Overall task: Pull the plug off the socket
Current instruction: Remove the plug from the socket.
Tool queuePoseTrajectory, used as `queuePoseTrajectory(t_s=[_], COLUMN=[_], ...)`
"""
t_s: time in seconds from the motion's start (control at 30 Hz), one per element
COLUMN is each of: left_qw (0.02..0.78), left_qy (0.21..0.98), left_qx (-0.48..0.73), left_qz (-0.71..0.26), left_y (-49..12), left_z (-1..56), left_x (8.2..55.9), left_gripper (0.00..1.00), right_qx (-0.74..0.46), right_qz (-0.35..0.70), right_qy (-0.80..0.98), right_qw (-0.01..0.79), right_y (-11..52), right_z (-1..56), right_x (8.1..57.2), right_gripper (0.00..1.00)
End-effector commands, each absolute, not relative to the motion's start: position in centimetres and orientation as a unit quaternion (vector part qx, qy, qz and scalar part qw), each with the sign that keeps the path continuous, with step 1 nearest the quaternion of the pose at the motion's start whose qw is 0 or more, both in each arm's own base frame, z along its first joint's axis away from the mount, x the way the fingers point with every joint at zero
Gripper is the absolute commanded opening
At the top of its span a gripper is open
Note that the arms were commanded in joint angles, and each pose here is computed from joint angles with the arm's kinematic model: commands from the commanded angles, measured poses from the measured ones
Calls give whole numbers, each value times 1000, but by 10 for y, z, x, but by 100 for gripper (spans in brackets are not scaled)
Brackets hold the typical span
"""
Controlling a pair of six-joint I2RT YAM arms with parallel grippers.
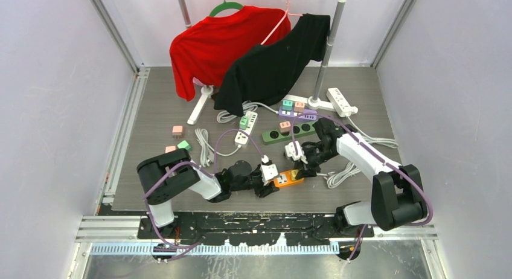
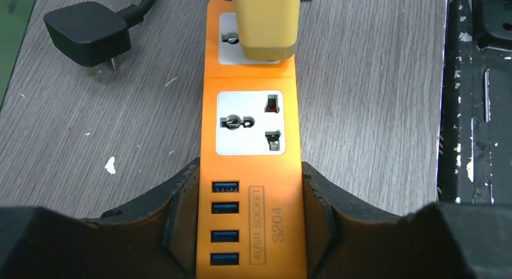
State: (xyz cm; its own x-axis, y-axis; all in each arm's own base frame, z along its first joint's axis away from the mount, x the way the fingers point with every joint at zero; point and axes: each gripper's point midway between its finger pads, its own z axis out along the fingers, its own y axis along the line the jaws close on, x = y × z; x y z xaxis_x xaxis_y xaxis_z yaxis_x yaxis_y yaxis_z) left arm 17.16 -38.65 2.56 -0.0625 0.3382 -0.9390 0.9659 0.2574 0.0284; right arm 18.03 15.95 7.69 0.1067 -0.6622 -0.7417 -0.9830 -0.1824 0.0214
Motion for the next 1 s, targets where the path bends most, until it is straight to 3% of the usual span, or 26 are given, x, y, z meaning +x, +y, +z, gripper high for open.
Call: queuePoseTrajectory(t_s=[0.0, 0.3, 0.67, 0.83, 0.97], left_qw=[452, 448, 444, 450, 457], left_qy=[672, 678, 687, 690, 691], left_qx=[506, 499, 489, 466, 441], left_qz=[-296, -301, -303, -322, -345], left_y=[-365, -368, -370, -373, -373], left_z=[6, 6, 12, 30, 50], left_x=[178, 179, 180, 179, 176], left_gripper=[0, 0, 3, 45, 69], right_qx=[-716, -730, -645, -610, -548], right_qz=[353, 368, 422, 443, 462], right_qy=[533, 506, 542, 568, 616], right_qw=[280, 274, 336, 332, 327], right_y=[165, 173, 182, 185, 188], right_z=[99, 96, 148, 157, 165], right_x=[166, 155, 168, 173, 188], right_gripper=[1, 1, 1, 1, 1])
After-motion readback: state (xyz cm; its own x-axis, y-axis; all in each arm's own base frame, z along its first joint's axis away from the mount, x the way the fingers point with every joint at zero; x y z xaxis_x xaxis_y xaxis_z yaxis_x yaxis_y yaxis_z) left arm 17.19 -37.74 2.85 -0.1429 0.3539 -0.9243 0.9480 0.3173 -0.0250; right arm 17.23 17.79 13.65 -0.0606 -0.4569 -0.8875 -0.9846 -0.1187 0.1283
